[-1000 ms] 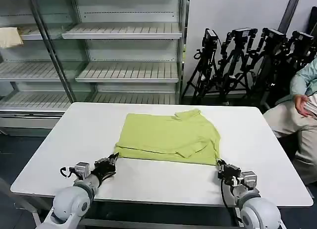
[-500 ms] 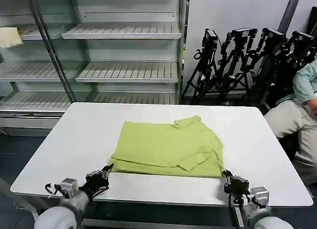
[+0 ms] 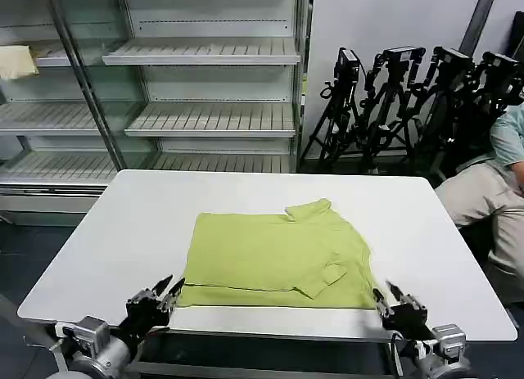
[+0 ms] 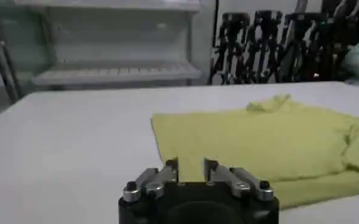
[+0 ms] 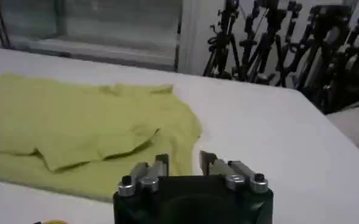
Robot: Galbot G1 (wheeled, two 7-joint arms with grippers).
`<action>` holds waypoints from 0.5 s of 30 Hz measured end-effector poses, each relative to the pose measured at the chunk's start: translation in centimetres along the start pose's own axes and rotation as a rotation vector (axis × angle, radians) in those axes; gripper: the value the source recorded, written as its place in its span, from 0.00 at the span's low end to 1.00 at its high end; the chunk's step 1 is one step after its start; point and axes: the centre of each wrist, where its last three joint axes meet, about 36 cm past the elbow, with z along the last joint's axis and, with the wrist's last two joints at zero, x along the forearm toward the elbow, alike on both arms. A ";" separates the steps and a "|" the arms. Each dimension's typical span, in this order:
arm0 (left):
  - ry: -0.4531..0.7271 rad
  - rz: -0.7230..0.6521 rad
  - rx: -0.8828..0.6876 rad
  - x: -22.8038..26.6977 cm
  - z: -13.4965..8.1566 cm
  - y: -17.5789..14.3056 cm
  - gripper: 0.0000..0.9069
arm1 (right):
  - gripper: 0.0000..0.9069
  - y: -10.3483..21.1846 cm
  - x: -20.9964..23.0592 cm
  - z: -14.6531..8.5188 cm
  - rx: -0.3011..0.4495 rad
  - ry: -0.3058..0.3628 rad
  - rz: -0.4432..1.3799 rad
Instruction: Fold and organize the clothes.
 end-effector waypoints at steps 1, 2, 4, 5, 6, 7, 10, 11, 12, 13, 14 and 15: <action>-0.010 0.002 -0.006 -0.4 -0.3 0.2 1.00 | 1.00 0.1 -0.8 -0.2 -0.005 -0.008 0.002; -0.020 0.004 -0.011 -0.8 -0.6 0.3 1.00 | 1.00 0.2 -1.9 -0.4 -0.009 -0.018 0.005; -0.039 0.012 -0.017 -1.9 -1.2 0.7 1.00 | 1.00 0.5 -3.9 -0.9 -0.016 -0.032 0.009; -0.049 0.016 -0.018 -2.5 -1.4 0.9 1.00 | 1.00 0.8 -5.0 -1.1 -0.021 -0.036 0.010; -0.056 0.020 -0.018 -3.2 -1.6 1.0 1.00 | 1.00 1.0 -6.3 -1.3 -0.025 -0.040 0.010; -0.067 0.023 -0.020 -4.1 -1.9 1.2 1.00 | 1.00 1.2 -7.4 -1.6 -0.028 -0.043 0.011; -0.085 0.033 -0.018 -6.6 -2.6 1.7 1.00 | 1.00 2.0 -10.9 -2.3 -0.036 -0.044 0.009; -0.090 0.035 -0.017 -7.5 -2.8 1.9 1.00 | 1.00 2.3 -11.9 -2.6 -0.037 -0.046 0.007; -0.094 0.040 -0.016 -8.3 -3.0 2.1 1.00 | 1.00 2.5 -13.0 -2.9 -0.038 -0.046 0.006; -0.096 0.044 -0.015 -9.3 -3.2 2.3 1.00 | 1.00 2.8 -13.9 -3.1 -0.039 -0.046 0.004; -0.099 0.044 -0.015 -10.2 -3.4 2.5 1.00 | 1.00 3.1 -15.0 -3.4 -0.041 -0.045 0.003; -0.101 0.045 -0.016 -11.1 -3.6 2.7 1.00 | 1.00 3.4 -15.9 -3.6 -0.044 -0.042 0.002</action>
